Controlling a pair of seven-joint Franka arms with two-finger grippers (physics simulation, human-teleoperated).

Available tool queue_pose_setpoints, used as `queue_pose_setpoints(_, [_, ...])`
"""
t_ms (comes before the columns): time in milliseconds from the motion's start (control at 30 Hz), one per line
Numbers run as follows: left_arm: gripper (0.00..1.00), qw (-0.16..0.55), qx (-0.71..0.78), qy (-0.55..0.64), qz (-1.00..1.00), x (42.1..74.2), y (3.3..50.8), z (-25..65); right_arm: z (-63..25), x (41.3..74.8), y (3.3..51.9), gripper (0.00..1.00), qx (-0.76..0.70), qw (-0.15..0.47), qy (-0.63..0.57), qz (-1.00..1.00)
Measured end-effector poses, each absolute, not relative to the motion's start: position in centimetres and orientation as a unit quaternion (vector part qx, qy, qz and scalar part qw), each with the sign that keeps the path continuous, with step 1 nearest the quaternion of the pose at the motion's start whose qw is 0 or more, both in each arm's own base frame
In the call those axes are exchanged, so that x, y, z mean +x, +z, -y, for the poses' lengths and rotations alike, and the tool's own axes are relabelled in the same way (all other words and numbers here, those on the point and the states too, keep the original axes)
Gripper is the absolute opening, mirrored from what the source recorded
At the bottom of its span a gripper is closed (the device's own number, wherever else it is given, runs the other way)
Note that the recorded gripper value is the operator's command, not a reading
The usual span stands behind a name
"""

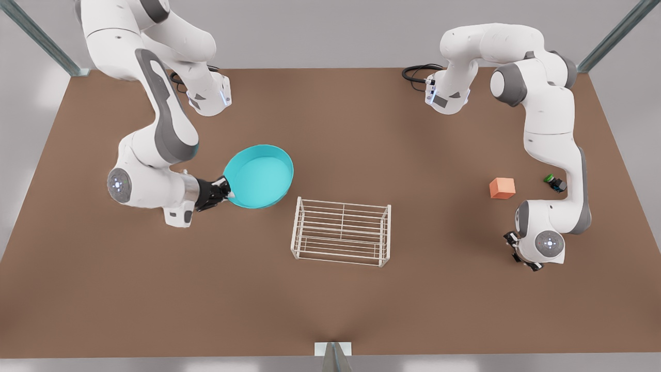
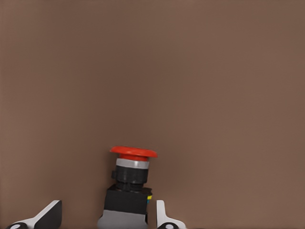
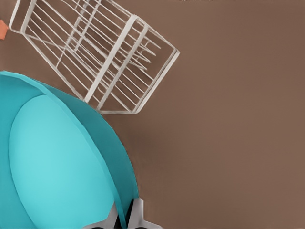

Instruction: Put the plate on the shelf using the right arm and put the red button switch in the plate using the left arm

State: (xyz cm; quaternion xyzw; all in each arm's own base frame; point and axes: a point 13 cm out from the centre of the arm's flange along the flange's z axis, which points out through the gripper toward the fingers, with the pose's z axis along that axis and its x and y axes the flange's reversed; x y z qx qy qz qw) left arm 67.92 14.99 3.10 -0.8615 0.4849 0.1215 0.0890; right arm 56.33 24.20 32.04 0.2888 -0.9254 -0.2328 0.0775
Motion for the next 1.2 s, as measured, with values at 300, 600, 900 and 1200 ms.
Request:
queue_pose_setpoints(300, [0.80,0.088,-0.866,0.110,-0.480,68.8,3.7,-14.4,-40.9,56.6,28.2,0.18,0.273,0.086,-0.237,0.928])
queue_pose_setpoints(600, [0.55,0.085,-0.869,0.100,-0.476,69.3,3.7,-14.4,-47.7,59.8,24.1,0.19,0.170,0.053,-0.230,0.957])
queue_pose_setpoints(900, [0.56,0.070,-0.880,0.076,-0.464,70.3,4.6,-14.7,-30.2,61.8,35.9,1.00,0.023,-0.007,-0.176,0.984])
queue_pose_setpoints(1200, [0.37,0.072,-0.872,0.068,-0.479,70.6,3.4,-15.0,-0.5,60.2,39.1,1.00,-0.009,0.040,0.006,0.999])
